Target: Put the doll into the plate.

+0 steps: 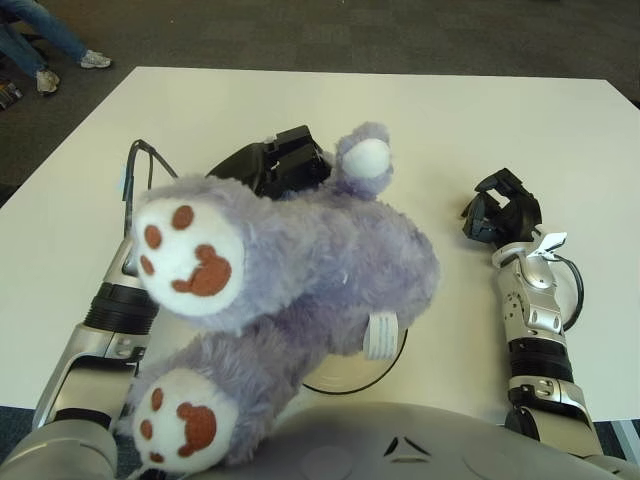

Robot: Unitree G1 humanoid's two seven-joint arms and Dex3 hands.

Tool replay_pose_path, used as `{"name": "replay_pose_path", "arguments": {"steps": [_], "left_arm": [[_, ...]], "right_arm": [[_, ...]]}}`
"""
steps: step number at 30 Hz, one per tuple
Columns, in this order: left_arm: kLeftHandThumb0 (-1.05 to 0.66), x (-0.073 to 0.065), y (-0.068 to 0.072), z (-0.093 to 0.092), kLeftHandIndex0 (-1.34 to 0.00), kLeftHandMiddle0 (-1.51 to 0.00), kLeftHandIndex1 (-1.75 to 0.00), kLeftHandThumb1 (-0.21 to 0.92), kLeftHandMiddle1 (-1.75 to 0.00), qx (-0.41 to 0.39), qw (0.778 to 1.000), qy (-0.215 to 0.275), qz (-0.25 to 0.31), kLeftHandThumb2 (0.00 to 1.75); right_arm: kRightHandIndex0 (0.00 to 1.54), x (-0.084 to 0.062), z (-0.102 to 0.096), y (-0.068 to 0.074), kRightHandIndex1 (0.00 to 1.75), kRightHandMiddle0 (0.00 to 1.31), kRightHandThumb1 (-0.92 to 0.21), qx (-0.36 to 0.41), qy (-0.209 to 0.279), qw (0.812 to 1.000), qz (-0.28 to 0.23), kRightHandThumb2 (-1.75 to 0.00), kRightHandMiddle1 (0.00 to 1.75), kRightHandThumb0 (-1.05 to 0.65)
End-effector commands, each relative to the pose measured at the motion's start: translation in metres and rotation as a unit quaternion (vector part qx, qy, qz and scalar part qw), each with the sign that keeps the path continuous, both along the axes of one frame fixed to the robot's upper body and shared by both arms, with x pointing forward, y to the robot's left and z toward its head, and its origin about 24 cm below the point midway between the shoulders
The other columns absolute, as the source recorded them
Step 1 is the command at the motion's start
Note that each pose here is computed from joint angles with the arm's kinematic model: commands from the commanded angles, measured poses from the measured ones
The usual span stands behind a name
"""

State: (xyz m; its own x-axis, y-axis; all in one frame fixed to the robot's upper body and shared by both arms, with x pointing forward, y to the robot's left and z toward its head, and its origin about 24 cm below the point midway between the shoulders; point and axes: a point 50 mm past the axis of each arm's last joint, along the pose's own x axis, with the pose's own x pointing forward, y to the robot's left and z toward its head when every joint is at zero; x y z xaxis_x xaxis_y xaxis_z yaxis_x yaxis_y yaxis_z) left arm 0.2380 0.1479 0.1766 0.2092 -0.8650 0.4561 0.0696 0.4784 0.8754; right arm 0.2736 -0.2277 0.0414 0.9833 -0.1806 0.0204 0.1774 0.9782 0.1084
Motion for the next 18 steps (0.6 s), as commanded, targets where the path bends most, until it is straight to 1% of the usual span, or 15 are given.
{"name": "replay_pose_path", "arguments": {"steps": [1, 6, 11, 18], "left_arm": [[-0.63, 0.0008, 0.0031, 0.0015, 0.00, -0.09, -0.81, 0.79, -0.43, 0.009, 1.000, -0.007, -0.004, 0.68], [-0.63, 0.0001, 0.0002, -0.0010, 0.00, -0.08, -0.68, 0.86, -0.27, -0.008, 1.000, -0.005, -0.018, 0.65], [-0.64, 0.0012, 0.0021, 0.0001, 0.00, -0.07, -0.59, 0.88, -0.20, 0.000, 1.000, -0.013, -0.025, 0.63], [-0.65, 0.0029, 0.0049, 0.0016, 0.00, -0.07, -0.52, 0.91, -0.14, 0.028, 0.999, -0.023, -0.031, 0.61]], "right_arm": [[0.72, -0.0093, -0.0233, 0.0003, 1.75, 0.65, -0.11, 0.013, 0.062, 0.998, -0.004, -1.51, 1.60, -0.01], [0.72, -0.0089, -0.0233, -0.0001, 1.75, 0.66, -0.11, 0.012, 0.064, 0.998, -0.003, -1.51, 1.60, -0.01], [0.72, -0.0080, -0.0237, -0.0007, 1.75, 0.67, -0.10, 0.006, 0.068, 0.998, -0.002, -1.51, 1.59, -0.01], [0.71, -0.0069, -0.0241, -0.0011, 1.75, 0.68, -0.10, -0.007, 0.075, 0.997, -0.002, -1.51, 1.58, -0.01]]}}
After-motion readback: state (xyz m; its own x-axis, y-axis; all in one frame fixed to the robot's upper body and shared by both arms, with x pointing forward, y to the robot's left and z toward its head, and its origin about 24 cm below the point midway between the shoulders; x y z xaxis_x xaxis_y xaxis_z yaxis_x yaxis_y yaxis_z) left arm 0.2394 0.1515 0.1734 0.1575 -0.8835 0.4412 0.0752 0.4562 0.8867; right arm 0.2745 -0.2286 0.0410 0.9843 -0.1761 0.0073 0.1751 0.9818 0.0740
